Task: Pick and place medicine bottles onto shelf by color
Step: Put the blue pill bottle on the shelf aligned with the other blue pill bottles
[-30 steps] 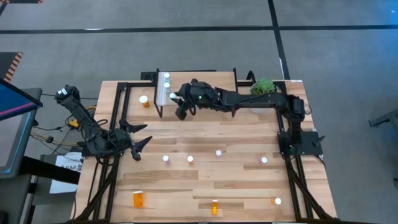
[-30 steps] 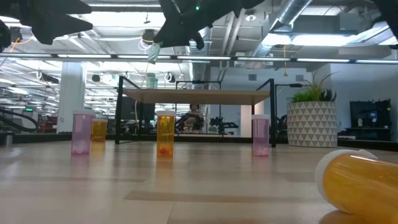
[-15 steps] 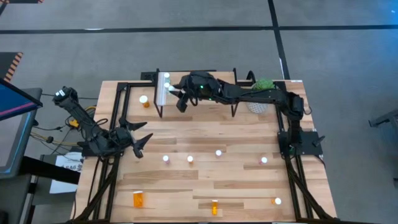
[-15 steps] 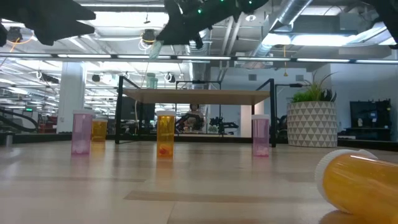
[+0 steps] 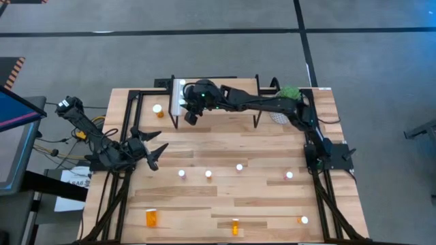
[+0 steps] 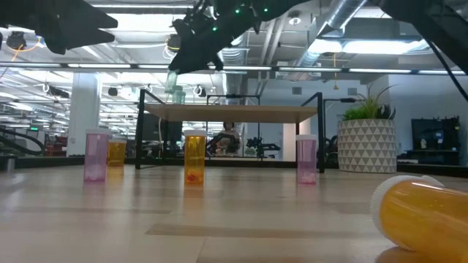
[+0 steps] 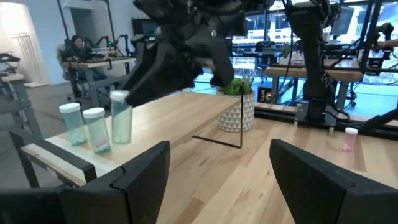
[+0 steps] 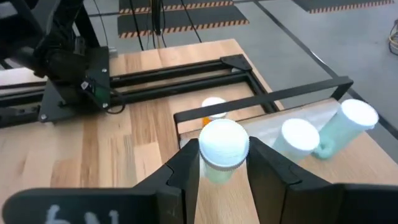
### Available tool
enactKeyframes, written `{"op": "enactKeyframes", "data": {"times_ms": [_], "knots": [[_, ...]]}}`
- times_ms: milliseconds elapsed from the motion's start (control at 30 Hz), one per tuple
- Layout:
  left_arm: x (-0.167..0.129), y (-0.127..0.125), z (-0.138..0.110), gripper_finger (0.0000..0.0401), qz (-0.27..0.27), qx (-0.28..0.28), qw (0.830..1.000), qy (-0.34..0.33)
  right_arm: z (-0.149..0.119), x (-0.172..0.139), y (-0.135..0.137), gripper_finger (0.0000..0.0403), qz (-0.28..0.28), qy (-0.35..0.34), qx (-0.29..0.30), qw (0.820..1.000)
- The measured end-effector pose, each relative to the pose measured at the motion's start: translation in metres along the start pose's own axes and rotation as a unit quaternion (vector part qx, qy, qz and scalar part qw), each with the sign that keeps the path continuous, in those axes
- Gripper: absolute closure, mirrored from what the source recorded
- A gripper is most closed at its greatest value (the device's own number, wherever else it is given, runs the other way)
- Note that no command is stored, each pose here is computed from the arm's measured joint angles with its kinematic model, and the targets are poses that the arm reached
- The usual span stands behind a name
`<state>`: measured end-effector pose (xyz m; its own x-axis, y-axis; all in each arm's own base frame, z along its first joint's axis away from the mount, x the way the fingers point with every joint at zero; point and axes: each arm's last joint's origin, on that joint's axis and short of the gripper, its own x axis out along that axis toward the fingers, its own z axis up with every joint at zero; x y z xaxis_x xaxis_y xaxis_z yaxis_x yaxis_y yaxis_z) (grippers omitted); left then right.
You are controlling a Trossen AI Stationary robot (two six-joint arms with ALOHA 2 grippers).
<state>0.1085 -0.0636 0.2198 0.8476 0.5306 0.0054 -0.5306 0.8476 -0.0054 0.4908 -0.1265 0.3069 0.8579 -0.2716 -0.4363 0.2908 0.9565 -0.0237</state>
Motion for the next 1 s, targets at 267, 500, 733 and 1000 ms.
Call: {"op": "enactKeyframes", "data": {"times_ms": [267,500,733,1000], "knots": [[0.000,0.000,0.000,0.0136,0.001,0.004,1.000,0.000,-0.003,-0.001,-0.005,0.0272,-0.004,0.018,0.002,1.000],[0.000,0.000,0.000,0.0136,0.004,0.004,1.000,0.000,-0.012,0.008,-0.004,0.0272,-0.003,0.035,-0.001,0.999],[0.000,0.000,0.000,0.0136,0.003,0.002,1.000,0.000,-0.021,0.020,-0.007,0.0272,-0.006,0.039,0.002,0.999],[0.000,0.000,0.000,0.0136,0.003,0.001,1.000,0.000,-0.020,0.022,-0.007,0.0272,-0.006,0.026,0.003,1.000]]}}
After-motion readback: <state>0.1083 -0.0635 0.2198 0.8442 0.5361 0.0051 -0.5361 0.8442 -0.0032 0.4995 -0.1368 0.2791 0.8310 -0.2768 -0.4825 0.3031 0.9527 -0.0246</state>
